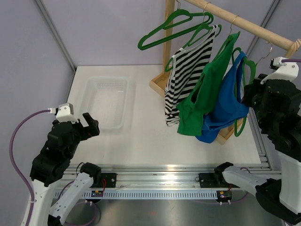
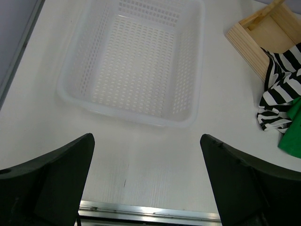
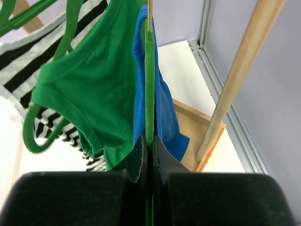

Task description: Remove the tank top from the hanger

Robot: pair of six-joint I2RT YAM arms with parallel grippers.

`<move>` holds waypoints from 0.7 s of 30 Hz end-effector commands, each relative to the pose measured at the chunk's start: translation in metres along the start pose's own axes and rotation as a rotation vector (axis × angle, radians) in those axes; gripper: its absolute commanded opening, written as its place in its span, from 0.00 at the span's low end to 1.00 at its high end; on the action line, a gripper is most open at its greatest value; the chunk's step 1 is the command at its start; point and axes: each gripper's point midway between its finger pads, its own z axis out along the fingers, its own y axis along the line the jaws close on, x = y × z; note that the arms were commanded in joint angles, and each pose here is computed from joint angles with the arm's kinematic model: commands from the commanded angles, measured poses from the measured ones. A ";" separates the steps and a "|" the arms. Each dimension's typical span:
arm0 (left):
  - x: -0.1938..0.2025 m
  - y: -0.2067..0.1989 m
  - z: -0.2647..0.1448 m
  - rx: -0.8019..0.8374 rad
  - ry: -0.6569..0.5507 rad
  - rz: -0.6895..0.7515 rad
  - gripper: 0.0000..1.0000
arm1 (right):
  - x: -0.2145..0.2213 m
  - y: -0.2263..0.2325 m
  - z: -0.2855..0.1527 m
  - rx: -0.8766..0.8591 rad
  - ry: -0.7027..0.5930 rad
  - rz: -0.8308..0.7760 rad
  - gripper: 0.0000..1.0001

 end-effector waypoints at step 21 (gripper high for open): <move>-0.002 -0.132 -0.017 0.709 0.096 -0.001 0.99 | 0.160 0.051 -0.130 -0.844 0.449 -0.109 0.00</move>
